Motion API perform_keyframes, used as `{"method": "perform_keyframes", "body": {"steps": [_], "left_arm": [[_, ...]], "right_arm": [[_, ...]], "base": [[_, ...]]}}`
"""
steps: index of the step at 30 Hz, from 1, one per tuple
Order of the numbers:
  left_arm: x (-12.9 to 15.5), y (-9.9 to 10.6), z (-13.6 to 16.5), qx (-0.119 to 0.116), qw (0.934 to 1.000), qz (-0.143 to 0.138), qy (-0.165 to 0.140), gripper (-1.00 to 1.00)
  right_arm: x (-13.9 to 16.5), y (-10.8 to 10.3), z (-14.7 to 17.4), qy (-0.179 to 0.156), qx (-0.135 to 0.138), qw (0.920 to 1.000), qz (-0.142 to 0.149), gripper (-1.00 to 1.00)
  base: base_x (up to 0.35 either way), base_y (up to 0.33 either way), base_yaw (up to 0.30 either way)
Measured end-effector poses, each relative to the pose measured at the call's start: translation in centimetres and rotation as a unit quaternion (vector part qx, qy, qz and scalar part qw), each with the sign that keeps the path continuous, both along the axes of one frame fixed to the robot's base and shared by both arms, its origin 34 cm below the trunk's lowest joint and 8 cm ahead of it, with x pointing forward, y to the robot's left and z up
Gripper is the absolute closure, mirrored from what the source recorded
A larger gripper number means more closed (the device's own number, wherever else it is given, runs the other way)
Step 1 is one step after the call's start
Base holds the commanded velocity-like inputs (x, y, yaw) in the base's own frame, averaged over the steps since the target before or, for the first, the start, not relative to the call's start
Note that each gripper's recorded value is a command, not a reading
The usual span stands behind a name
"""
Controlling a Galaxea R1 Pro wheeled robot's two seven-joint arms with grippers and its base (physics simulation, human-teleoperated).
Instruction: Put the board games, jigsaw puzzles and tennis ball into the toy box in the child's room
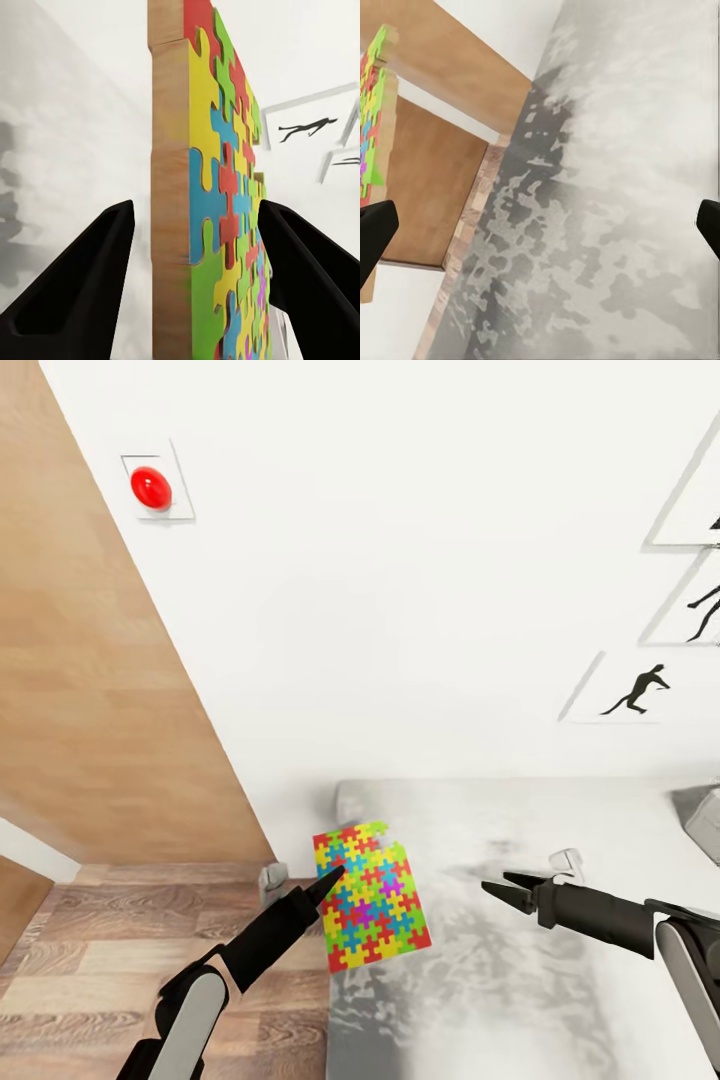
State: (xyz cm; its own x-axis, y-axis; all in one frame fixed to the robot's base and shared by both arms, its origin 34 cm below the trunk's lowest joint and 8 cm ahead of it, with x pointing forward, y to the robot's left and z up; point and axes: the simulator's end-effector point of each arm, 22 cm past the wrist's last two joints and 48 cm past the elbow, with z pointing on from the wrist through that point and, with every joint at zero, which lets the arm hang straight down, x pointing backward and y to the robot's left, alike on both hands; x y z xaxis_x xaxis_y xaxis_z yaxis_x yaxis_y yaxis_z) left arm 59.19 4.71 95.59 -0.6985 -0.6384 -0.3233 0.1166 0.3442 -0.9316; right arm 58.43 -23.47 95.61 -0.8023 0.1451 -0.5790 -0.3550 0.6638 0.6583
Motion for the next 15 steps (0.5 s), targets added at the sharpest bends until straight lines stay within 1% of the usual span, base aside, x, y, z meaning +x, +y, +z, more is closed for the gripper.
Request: {"method": "perform_keyframes", "body": {"steps": [9,15], "left_arm": [[0.1,0.3,0.6,0.003,1.0,0.003,-0.007,1.0],[0.2,0.4,0.8,0.004,0.9999,0.005,-0.009,1.0]], "right_arm": [[0.1,-0.2,0.8,-0.007,-0.001,1.0,0.0,-1.0],[0.0,-0.2,1.2,-0.001,0.002,1.0,-0.001,-1.0]], "base": [[0.0,0.0,-0.08],[0.0,0.0,-0.082]]}}
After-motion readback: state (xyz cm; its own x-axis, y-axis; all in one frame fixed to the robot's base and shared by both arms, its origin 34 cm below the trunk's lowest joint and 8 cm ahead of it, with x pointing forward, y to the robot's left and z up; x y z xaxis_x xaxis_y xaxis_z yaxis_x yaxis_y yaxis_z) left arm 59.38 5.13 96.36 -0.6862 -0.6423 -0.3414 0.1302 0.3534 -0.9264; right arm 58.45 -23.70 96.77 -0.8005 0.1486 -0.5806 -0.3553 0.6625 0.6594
